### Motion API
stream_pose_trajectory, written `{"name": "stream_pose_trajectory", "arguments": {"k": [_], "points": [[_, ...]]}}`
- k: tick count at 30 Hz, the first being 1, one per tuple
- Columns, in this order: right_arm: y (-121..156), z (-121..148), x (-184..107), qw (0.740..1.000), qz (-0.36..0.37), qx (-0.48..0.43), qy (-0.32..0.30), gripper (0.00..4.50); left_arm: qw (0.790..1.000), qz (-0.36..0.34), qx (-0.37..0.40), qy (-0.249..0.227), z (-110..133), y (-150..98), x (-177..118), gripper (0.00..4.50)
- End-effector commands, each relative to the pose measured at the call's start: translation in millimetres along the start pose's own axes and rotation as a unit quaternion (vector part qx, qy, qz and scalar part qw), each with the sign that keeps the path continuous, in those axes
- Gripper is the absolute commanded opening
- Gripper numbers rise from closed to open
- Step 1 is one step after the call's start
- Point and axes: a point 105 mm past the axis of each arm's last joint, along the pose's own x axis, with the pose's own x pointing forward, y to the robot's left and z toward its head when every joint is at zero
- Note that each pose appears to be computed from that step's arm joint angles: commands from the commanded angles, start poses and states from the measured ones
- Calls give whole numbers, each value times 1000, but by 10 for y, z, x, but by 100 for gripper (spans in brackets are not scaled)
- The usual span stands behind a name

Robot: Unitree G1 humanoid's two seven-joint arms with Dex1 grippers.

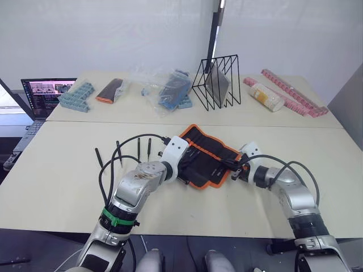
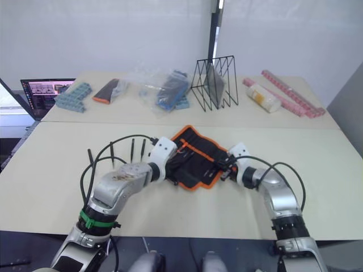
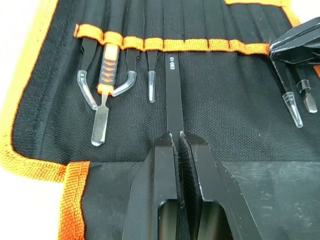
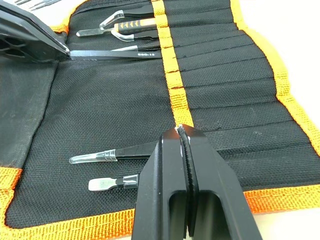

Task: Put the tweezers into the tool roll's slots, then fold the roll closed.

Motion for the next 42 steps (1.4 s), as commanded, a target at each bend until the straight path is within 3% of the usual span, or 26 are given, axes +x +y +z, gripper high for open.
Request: {"name": "stream_pose_trajectory", "arguments": {"k": [1,7,21,42], "points": [[47,-208,-18,999,0,16,36,1,999,-3,17,-32,198,-52,37,0],[101,-254,-11,999,7,16,44,1,998,-23,31,-44,275,-182,135,0],[121,-242,5,999,9,20,44,1,998,-21,37,-36,243,-135,418,0],[165,-246,18,998,17,22,49,1,996,-10,58,-72,456,-83,645,0]]}}
